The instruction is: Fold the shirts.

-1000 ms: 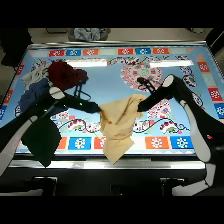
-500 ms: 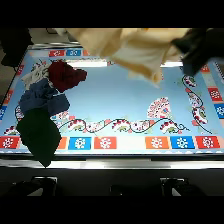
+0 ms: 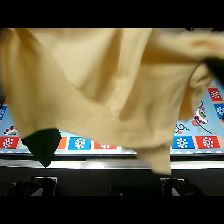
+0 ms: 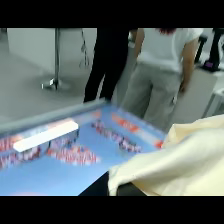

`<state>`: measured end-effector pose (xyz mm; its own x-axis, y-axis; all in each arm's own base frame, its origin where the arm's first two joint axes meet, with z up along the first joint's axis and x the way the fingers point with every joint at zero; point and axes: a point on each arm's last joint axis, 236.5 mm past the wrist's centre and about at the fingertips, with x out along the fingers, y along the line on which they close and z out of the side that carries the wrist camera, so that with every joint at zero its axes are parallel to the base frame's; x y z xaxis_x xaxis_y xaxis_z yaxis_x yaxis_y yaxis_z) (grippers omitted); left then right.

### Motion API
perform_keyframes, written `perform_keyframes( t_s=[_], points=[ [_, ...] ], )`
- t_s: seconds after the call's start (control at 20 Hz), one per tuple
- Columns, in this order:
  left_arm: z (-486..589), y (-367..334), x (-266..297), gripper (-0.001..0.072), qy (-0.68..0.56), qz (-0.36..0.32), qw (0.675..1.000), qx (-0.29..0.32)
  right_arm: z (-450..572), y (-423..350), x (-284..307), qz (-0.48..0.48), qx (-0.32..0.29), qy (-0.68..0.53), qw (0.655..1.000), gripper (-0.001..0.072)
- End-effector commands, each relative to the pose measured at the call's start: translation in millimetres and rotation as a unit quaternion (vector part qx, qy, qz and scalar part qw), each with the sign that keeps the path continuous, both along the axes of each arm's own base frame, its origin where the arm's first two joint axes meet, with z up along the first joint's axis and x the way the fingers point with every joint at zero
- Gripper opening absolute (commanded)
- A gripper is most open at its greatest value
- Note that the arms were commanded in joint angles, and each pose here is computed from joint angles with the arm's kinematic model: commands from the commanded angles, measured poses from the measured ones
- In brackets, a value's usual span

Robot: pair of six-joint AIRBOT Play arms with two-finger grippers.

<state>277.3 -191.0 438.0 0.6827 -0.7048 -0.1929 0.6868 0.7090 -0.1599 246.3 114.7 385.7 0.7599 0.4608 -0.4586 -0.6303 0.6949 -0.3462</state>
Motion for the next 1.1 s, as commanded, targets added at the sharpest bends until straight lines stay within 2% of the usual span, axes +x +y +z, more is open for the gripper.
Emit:
perform_keyframes(
  t_s=[0.0, 0.15, 0.25, 0.35, 0.6, 0.7, 0.8, 0.85, 0.9, 0.95, 1.0, 1.05],
  points=[
    [-153.6, 10.3, 8.6, 0.0023, 0.221, 0.007, 0.971, 0.097, -116.9, -9.7, -18.4, 0.029, -0.075, 0.250, 0.965, 0.0049],
    [-284.8, 11.9, 5.9, 0.0023, 0.367, 0.010, 0.922, 0.120, -212.8, -2.0, 28.2, 0.019, -0.057, 0.321, 0.945, 0.0050],
    [-345.9, 14.4, 17.8, 0.0024, 0.406, 0.039, 0.907, 0.109, -274.2, 4.6, 76.3, 0.001, -0.034, 0.321, 0.947, 0.0050],
    [-381.0, 16.4, 42.7, 0.0023, 0.422, 0.067, 0.899, 0.098, -321.0, 11.3, 126.2, -0.024, -0.004, 0.326, 0.945, 0.0050],
    [-408.0, 25.7, 149.2, 0.0024, 0.431, 0.105, 0.894, 0.057, -370.9, 37.8, 238.0, -0.067, 0.106, 0.296, 0.947, 0.0050],
    [-421.2, 36.8, 185.9, 0.0024, 0.438, 0.118, 0.890, 0.051, -377.8, 47.0, 260.9, -0.089, 0.164, 0.297, 0.936, 0.0051],
    [-442.5, 40.5, 201.1, 0.0025, 0.472, 0.126, 0.872, 0.034, -388.8, 55.7, 264.5, -0.104, 0.210, 0.325, 0.916, 0.0052],
    [-448.2, 36.2, 204.2, 0.0057, 0.487, 0.119, 0.865, 0.018, -390.5, 57.4, 263.1, -0.108, 0.218, 0.334, 0.910, 0.0120],
    [-446.9, 33.4, 205.2, 0.0277, 0.498, 0.110, 0.860, 0.006, -387.3, 56.0, 260.4, -0.103, 0.216, 0.337, 0.910, 0.0384],
    [-440.7, 37.8, 204.7, 0.0610, 0.503, 0.103, 0.858, 0.007, -376.7, 53.1, 253.1, -0.079, 0.206, 0.340, 0.914, 0.0713],
    [-431.8, 47.2, 202.6, 0.0684, 0.500, 0.093, 0.861, 0.019, -363.9, 43.5, 243.4, -0.053, 0.187, 0.343, 0.919, 0.0696],
    [-423.7, 62.1, 196.9, 0.0681, 0.503, 0.084, 0.860, 0.036, -353.0, 21.9, 230.6, -0.044, 0.162, 0.354, 0.920, 0.0709]
  ],
)
